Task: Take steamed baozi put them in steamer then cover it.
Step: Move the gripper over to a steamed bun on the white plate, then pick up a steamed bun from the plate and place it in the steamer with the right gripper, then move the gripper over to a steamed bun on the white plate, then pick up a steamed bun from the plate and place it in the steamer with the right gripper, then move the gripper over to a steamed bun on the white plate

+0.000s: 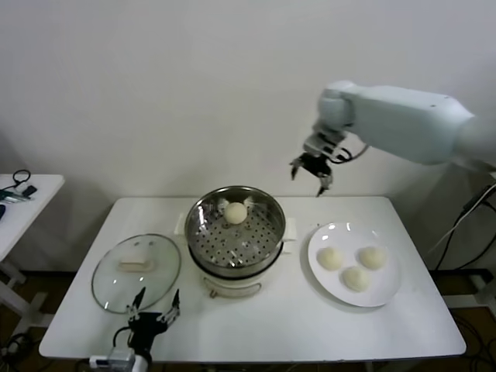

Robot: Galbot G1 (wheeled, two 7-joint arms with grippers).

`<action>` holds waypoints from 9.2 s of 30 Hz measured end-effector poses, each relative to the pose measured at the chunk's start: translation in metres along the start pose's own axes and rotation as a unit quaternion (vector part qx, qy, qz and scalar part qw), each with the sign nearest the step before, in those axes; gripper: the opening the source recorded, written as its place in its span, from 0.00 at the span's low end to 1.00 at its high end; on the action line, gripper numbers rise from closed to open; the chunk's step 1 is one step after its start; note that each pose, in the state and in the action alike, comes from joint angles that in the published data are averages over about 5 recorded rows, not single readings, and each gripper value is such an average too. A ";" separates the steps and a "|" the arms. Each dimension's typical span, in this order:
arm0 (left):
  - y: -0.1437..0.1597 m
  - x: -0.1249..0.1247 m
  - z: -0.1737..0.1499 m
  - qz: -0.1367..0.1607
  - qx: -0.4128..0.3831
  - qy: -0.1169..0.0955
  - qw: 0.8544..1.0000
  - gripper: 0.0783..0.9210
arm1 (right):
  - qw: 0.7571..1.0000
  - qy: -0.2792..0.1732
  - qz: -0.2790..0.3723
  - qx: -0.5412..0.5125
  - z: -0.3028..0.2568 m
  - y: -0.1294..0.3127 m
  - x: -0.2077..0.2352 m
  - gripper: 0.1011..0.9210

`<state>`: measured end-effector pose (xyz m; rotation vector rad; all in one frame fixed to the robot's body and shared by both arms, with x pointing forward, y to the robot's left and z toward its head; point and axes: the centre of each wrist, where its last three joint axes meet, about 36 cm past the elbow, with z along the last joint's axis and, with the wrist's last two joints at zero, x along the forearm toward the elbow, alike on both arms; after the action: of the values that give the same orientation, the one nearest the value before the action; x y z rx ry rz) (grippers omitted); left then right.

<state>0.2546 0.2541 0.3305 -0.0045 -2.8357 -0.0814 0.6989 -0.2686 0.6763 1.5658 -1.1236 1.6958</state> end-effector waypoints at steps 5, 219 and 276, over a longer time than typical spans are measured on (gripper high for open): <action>0.000 -0.001 0.001 0.001 0.000 0.001 1.000 0.88 | 0.995 -0.008 -0.003 -0.104 0.017 0.043 -0.033 0.88; -0.009 0.021 -0.026 -0.003 -0.006 0.004 1.000 0.88 | 0.924 -0.017 0.015 0.382 -0.241 -0.054 -0.023 0.70; -0.010 0.015 -0.025 0.003 -0.010 -0.001 1.000 0.88 | 0.994 0.036 -0.008 -0.104 0.062 0.086 -0.035 0.88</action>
<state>0.2473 0.2431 0.3585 -0.0180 -2.8359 -0.1083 0.6624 -0.3589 0.6229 1.3709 -1.2065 1.5570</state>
